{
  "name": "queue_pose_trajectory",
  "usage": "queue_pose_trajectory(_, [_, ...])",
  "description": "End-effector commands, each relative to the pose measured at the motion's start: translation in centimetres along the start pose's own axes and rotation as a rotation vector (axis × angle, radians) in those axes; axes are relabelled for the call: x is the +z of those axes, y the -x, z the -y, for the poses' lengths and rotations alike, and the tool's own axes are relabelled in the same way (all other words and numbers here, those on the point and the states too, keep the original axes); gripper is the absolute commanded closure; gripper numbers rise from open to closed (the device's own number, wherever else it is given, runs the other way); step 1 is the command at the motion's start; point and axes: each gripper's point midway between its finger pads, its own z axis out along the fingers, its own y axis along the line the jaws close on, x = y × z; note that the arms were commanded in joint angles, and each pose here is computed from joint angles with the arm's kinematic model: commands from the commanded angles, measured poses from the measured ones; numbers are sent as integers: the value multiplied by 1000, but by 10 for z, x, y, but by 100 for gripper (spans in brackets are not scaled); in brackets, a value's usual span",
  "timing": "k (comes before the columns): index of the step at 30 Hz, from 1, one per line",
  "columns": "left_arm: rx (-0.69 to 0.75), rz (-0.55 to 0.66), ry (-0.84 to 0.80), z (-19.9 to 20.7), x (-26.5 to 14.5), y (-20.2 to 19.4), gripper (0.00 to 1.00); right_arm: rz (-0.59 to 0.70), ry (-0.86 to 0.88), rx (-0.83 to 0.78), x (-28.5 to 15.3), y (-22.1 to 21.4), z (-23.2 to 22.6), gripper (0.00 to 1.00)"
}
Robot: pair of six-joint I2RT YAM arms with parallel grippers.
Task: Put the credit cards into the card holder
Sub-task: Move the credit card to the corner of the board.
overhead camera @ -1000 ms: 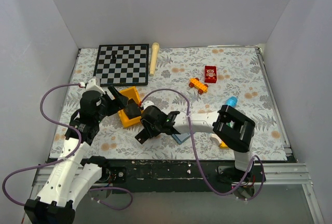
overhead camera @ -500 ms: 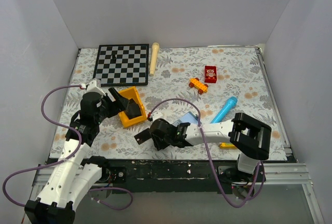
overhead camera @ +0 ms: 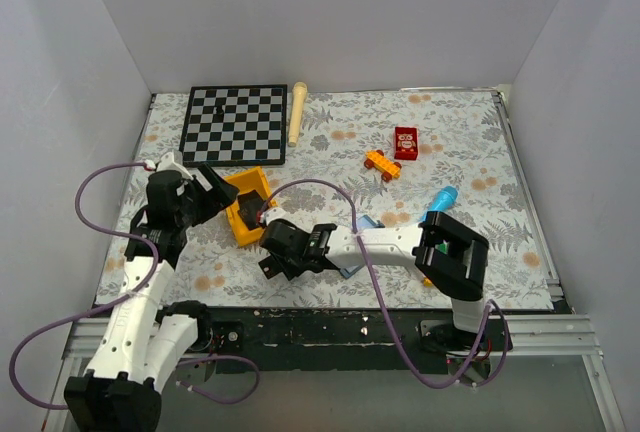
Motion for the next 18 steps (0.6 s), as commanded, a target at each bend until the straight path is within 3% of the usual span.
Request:
queue_pose_trajectory(1, [-21,20,-24,0,-7,23,22,73,3,-62,1,35,-9,56])
queue_pose_trajectory(7, [-88,43,81,-31,-9,38,18,115,37,-55,15,54,-15,56])
queue_pose_trajectory(11, [-131,34,84,-36,-7,32,11,153,56,-40,21,73,-18,57])
queue_pose_trajectory(18, [-126,44,76,-35,-9,34,11,183,102,-71,24,103,-32,57])
